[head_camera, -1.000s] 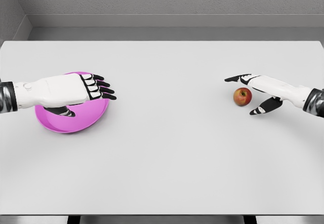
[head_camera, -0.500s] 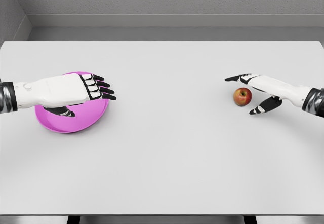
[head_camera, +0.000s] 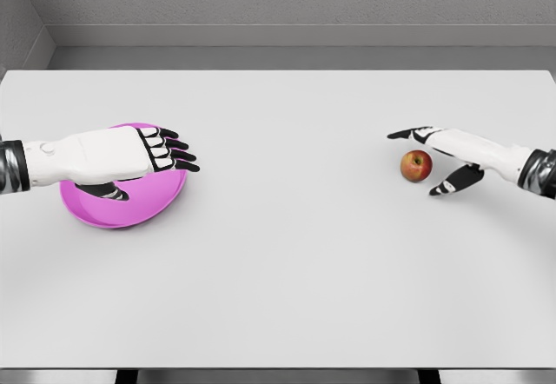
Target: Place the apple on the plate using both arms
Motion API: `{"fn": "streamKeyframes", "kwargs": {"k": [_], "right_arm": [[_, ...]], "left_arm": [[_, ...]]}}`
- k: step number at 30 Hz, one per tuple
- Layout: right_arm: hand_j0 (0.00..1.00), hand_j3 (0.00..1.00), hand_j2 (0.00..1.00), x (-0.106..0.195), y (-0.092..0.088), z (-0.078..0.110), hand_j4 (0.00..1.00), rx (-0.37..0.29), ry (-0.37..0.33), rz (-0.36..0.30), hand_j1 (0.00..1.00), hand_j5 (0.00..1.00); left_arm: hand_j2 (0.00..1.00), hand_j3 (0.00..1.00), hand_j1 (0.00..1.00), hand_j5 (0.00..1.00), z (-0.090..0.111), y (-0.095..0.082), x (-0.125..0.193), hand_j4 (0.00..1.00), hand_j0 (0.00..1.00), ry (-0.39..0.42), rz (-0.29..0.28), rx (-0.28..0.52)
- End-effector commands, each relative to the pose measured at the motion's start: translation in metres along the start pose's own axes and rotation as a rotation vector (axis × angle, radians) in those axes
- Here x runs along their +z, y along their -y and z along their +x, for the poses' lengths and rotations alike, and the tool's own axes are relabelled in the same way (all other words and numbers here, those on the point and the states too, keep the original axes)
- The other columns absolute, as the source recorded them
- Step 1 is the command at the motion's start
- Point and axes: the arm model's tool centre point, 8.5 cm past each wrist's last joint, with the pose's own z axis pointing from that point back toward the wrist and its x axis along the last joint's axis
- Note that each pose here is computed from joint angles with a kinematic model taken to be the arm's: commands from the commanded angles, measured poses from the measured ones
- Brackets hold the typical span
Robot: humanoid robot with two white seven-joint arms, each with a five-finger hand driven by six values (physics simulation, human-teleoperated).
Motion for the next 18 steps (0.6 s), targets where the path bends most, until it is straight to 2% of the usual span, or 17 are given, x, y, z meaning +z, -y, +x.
{"fn": "streamKeyframes", "kwargs": {"k": [1, 18], "right_arm": [[1.00, 1.00, 1.00, 0.0016, -0.0026, -0.0047, 1.00, -0.008, -0.017, 0.006, 1.00, 1.00], [0.88, 0.88, 0.88, -0.0030, -0.0029, -0.0031, 0.88, 0.012, -0.020, 0.017, 0.88, 0.88]], "left_arm": [[1.00, 1.00, 1.00, 1.00, -0.0003, -0.0006, 0.0004, 1.00, 1.00, -0.001, 0.004, 0.004], [1.00, 1.00, 1.00, 1.00, -0.0002, -0.0005, 0.0004, 1.00, 1.00, -0.001, 0.003, 0.004]]}}
